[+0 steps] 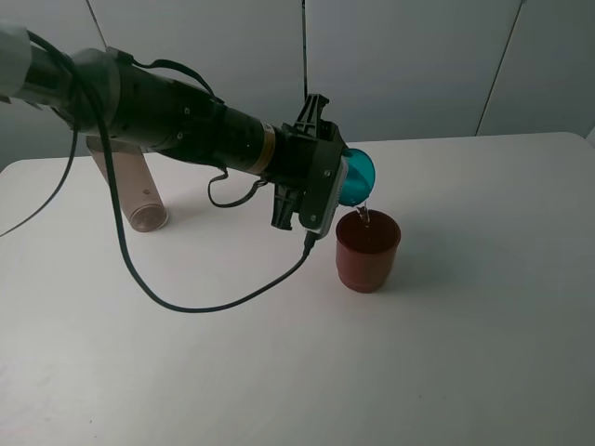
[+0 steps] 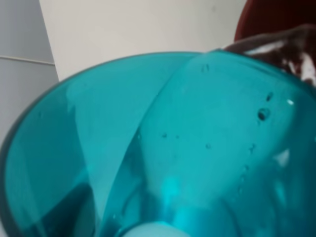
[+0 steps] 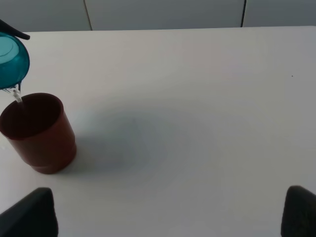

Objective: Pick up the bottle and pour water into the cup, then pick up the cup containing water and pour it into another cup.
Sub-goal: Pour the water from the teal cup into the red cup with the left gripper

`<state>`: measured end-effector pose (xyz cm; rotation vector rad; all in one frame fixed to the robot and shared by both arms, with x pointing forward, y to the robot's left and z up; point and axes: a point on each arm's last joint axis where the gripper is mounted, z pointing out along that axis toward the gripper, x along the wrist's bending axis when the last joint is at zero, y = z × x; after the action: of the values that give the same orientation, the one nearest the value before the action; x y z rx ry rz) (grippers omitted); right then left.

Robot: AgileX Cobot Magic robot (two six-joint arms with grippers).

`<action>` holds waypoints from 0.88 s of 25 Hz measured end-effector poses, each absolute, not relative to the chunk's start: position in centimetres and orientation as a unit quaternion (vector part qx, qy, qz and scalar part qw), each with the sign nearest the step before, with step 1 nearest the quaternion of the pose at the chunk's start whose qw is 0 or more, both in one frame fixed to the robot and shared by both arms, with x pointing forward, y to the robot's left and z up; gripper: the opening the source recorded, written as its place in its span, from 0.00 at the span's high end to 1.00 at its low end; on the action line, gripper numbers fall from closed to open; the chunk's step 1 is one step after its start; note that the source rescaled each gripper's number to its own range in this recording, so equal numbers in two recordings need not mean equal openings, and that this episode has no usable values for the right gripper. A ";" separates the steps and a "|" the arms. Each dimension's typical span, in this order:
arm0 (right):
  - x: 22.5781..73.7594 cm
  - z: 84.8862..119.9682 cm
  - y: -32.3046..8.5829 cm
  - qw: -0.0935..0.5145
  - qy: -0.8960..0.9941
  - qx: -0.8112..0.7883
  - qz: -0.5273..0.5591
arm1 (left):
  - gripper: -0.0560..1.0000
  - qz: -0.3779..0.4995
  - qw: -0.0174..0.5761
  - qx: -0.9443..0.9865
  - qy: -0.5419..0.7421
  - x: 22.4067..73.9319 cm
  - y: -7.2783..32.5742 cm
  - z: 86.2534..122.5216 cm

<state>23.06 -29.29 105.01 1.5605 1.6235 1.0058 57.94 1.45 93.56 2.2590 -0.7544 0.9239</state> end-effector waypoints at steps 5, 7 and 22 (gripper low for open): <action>23.1 105.0 -29.3 0.331 0.621 0.597 0.385 | 0.82 0.349 0.286 0.843 -0.292 57.9 1.5 93.6; 23.1 105.0 -29.3 0.331 0.621 0.597 0.385 | 0.82 0.349 0.285 0.843 -0.292 57.9 1.5 93.6; 23.1 105.0 -29.3 0.331 0.621 0.597 0.385 | 0.82 0.361 0.270 0.829 -0.331 57.9 1.4 93.6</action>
<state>23.06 -29.29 105.01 1.5605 1.6235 1.0058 57.91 1.43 93.56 2.2322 -0.8929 0.9736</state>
